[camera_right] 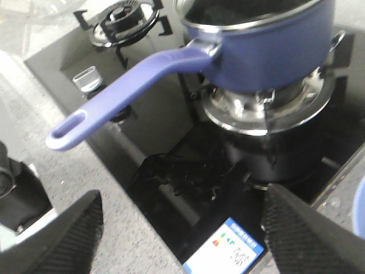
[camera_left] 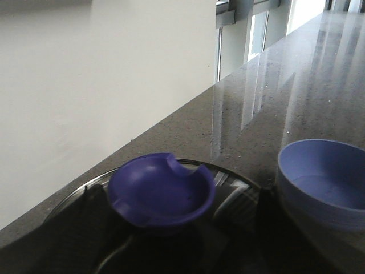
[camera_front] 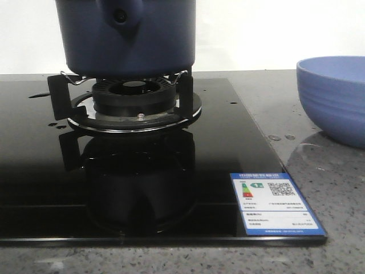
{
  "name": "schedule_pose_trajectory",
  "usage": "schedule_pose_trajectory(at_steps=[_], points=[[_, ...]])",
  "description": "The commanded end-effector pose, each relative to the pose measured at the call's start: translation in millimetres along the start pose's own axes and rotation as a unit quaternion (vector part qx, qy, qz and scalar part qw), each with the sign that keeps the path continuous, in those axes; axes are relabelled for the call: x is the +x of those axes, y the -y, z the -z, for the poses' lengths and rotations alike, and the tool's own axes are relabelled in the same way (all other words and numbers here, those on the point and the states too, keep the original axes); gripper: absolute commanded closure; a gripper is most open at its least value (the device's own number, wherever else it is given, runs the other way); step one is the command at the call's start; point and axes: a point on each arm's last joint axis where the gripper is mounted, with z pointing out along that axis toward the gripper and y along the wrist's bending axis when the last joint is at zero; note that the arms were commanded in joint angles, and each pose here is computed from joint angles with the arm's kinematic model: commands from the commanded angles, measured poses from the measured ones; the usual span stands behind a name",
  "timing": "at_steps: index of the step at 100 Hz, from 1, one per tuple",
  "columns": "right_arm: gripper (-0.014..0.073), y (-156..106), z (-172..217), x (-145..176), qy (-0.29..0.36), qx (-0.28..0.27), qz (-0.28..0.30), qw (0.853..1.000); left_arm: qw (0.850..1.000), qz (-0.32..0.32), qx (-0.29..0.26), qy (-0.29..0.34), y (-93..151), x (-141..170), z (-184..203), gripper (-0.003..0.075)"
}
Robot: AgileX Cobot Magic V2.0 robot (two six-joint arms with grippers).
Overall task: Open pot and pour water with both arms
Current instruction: 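Grasp the purple lid knob with the left gripper and lift the lid, then grasp the light blue bowl rim with the right gripper and lift it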
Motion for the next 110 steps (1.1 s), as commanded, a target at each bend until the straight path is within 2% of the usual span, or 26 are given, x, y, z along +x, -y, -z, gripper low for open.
schedule_pose_trajectory(at_steps=[1, 28, 54, 83, 95, 110], points=[[0.0071, -7.0, 8.5, -14.0, 0.049, 0.008, 0.018, 0.999, 0.999, -0.023, 0.005, 0.039, -5.1, -17.4, -6.2, 0.0237], [0.0071, -12.0, 16.2, -16.2, 0.076, 0.028, 0.032, 0.996, 0.999, -0.026, 0.033, 0.025, -15.4, -3.4, -44.4, 0.0236], [0.0071, -13.4, 18.1, -16.5, 0.083, 0.033, 0.036, 0.995, 0.999, 0.012, 0.008, 0.049, -24.0, -3.8, -53.2, 0.0241], [0.0071, -11.4, 18.5, -18.3, 0.092, 0.044, 0.035, 0.994, 0.998, 0.015, 0.022, 0.059, -21.6, -5.5, -53.1, 0.0409], [0.0071, -10.5, 18.7, -19.0, 0.096, 0.049, 0.035, 0.994, 0.997, 0.012, 0.022, 0.067, -20.1, -11.7, -50.9, 0.0421], [0.0071, -9.5, 19.3, -21.3, 0.109, 0.055, 0.03, 0.992, 0.995, 0.017, 0.006, 0.103, -16.8, -36.2, -33.1, 0.0425]])
